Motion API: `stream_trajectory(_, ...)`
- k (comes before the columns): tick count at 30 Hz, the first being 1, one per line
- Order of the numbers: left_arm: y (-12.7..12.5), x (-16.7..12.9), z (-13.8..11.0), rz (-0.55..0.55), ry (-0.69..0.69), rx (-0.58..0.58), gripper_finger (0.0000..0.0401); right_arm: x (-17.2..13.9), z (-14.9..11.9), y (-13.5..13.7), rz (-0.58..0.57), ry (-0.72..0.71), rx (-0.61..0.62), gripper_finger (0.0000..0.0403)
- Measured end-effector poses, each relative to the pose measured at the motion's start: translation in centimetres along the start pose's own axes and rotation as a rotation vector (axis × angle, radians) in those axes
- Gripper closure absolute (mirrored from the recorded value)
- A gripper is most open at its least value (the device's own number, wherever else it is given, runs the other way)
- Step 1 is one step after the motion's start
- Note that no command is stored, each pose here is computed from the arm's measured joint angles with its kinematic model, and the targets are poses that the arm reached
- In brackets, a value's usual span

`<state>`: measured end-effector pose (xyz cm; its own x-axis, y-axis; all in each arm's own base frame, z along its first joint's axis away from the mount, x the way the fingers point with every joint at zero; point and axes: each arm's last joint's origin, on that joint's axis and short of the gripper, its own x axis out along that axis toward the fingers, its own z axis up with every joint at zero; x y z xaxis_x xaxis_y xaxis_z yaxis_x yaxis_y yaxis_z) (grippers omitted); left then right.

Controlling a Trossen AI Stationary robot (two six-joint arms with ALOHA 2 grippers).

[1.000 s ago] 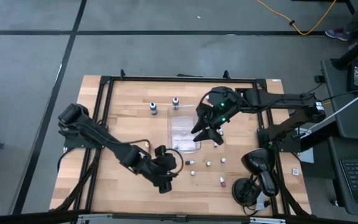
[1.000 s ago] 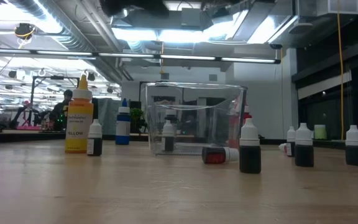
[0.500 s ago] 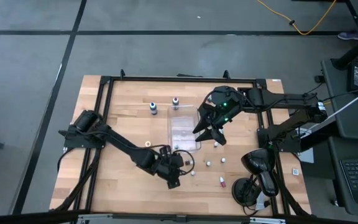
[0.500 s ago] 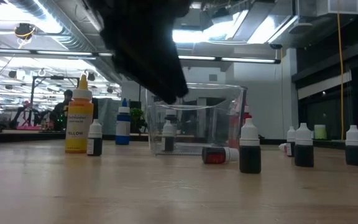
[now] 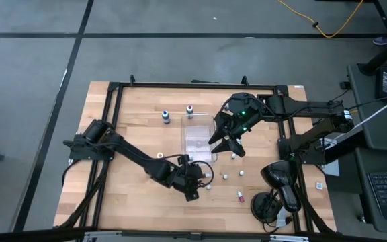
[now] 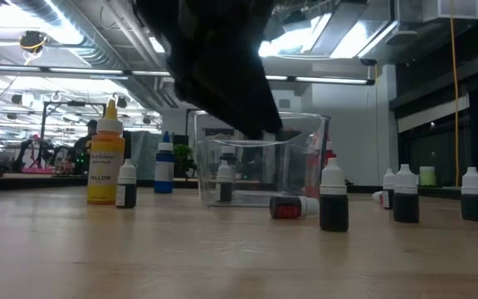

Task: Pick & Place food coloring
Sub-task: Put the small pink food coloring bottle into the bottom of the bin

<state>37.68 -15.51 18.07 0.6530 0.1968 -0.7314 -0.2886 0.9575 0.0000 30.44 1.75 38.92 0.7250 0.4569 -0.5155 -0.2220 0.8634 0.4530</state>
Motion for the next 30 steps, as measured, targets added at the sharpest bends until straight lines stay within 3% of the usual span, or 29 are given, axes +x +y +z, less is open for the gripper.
stream_trajectory(8, -0.1, 1.8, -0.7, -0.019, 0.028, 0.028, 0.0219, 0.0, 0.0, 0.0, -0.006, -0.001, -0.004, 0.0195)
stream_trajectory(30, -0.6, 1.9, -1.0, 0.054, -0.027, 0.104, 0.0219, 0.0, 0.0, -0.1, -0.027, -0.006, -0.025, 0.0195)
